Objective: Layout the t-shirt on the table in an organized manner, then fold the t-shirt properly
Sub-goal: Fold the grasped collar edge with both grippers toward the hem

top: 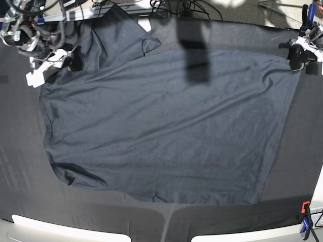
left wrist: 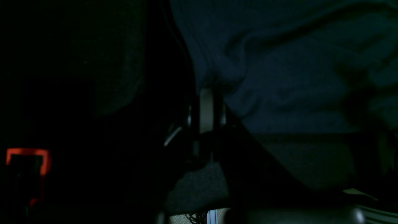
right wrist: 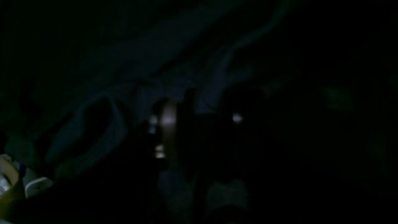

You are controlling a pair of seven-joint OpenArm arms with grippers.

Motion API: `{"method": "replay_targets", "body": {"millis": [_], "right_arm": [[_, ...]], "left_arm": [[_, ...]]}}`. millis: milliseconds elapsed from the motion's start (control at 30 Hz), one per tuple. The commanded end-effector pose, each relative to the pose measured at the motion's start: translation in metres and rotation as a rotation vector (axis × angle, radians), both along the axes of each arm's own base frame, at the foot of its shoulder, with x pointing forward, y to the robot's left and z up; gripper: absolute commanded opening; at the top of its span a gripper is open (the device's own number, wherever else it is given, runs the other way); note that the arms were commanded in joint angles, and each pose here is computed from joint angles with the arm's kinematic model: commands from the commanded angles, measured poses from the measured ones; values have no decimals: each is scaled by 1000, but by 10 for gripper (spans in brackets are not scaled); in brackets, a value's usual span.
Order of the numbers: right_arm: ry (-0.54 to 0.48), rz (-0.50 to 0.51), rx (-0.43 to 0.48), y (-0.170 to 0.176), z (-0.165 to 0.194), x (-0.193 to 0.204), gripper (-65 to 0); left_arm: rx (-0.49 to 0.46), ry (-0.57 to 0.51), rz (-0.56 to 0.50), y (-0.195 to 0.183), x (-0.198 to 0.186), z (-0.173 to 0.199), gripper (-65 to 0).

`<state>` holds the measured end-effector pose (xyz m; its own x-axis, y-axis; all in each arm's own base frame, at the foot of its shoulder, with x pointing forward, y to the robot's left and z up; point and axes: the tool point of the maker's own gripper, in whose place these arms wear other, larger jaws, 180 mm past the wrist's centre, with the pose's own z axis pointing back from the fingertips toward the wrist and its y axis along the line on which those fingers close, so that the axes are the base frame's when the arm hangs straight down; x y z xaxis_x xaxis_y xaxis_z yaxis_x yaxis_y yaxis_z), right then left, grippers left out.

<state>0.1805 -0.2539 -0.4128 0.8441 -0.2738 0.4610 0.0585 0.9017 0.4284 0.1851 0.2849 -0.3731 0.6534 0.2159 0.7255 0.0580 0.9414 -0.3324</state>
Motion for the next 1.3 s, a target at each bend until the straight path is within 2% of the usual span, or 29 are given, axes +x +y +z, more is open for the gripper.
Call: {"method": "replay_targets", "body": {"millis": [0, 33, 67, 300, 400, 533, 633, 700, 800, 933, 1033, 1133, 1267], "right_arm": [[-35, -19, -12, -8, 8, 7, -572], [-42, -28, -15, -10, 10, 7, -635], [-47, -39, -20, -14, 11, 7, -650], [-159, -145, -134, -67, 49, 5, -650], [-187, -159, -172, -79, 61, 3, -650], [-197, -165, -174, -81, 64, 4, -650], [-256, -169, -137, -78, 74, 12, -650], [-289, -166, -131, -79, 82, 20, -650], [-327, -154, -142, -82, 94, 36, -650], [-377, -108, -151, -78, 109, 61, -650], [-355, -33, -175, -63, 104, 75, -650], [-325, 30, -203, -48, 94, 85, -650], [-316, 71, -248, -38, 90, 98, -650]], "left_arm": [[6, -50, -10, 3, 6, 13, -650], [6, -50, -10, 3, 6, 14, -650], [6, -50, -10, 3, 6, 14, -650], [9, -53, -14, 3, 7, 15, -650], [19, -67, -30, 0, 10, 21, -650], [43, -131, -62, -8, 20, 41, -650], [58, -216, -73, -14, 31, 63, -650], [66, -255, -43, -12, 39, 75, -650], [99, -267, -4, -4, 51, 80, -650], [159, -297, -5, 1, 66, 87, -650], [159, -345, 8, 2, 81, 100, -650], [146, -374, 88, 15, 97, 109, -650], [111, -392, 109, 19, 114, 109, -650]]}}
